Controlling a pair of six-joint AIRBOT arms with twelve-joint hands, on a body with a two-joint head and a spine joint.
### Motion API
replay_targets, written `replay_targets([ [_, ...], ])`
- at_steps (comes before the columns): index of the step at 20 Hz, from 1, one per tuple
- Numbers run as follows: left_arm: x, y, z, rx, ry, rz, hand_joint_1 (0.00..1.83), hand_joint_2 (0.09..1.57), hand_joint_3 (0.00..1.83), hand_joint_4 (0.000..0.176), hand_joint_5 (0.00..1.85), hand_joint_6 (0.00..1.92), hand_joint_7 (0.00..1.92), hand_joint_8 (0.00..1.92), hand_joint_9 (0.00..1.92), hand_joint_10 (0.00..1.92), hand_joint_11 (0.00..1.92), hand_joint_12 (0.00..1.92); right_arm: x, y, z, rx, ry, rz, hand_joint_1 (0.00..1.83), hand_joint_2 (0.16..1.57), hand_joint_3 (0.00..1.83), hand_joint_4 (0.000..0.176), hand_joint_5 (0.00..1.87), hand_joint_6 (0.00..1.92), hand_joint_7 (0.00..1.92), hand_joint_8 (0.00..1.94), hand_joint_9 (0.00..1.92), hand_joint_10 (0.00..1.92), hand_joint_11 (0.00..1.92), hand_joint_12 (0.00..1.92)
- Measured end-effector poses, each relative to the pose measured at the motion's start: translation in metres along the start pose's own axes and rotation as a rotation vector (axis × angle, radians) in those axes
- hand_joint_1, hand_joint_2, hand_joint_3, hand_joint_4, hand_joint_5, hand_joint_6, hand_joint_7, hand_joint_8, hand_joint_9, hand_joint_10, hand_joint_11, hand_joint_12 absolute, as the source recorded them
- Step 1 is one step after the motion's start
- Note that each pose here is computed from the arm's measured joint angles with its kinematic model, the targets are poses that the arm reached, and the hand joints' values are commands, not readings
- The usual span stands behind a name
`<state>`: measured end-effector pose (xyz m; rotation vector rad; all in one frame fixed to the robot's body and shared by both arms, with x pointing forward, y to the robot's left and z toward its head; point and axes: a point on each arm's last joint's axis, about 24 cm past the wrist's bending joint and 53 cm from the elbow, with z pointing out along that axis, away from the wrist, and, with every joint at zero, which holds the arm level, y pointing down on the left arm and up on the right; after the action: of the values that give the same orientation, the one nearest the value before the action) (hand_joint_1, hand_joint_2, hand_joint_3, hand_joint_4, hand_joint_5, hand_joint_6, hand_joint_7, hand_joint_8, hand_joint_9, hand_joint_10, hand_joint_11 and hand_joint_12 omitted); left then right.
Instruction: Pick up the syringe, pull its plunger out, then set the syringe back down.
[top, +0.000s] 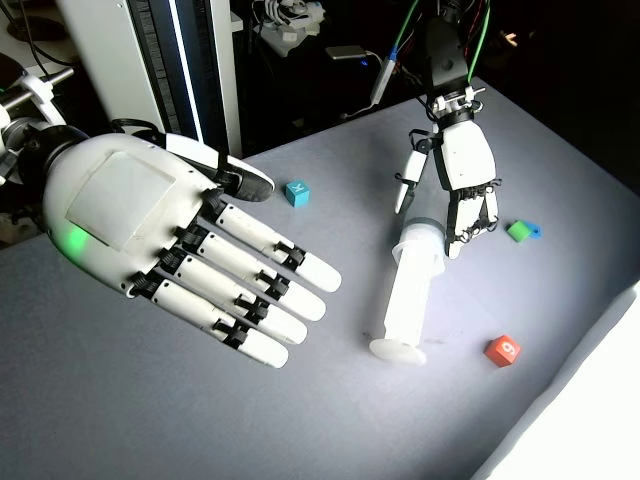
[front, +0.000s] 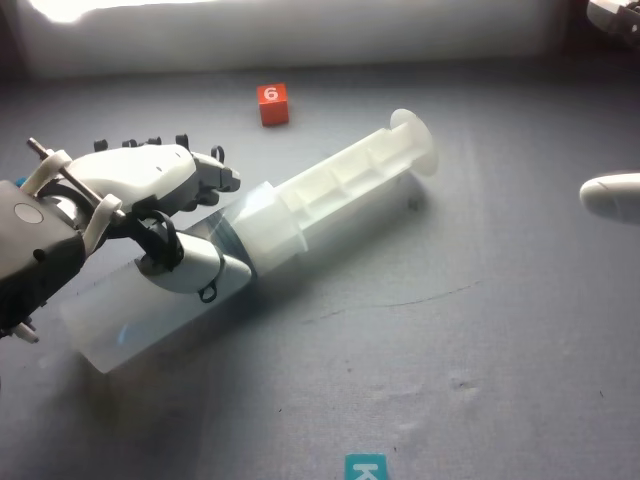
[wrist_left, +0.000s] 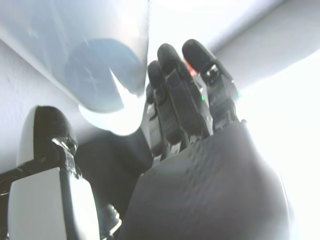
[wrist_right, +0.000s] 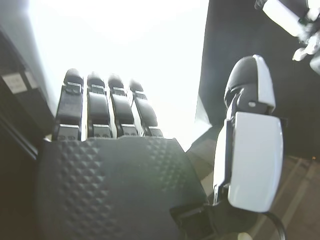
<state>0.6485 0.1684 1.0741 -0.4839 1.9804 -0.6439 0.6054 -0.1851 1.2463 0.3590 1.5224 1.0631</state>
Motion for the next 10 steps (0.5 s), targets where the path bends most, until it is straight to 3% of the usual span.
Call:
replay_targets([
  [10,-0.001,-0.007,0.001,0.015,0.006,0.003,0.80,1.09,0.01,0.000,0.38,0.00,0.52,0.00,0.54,0.00,0.08,1.05,0.002,0.011,0.002,-0.029,-0.009,0.027,0.57,0.94,0.00,0.000,0.00,0.00,0.00,0.00,0.00,0.00,0.00,0.00],
])
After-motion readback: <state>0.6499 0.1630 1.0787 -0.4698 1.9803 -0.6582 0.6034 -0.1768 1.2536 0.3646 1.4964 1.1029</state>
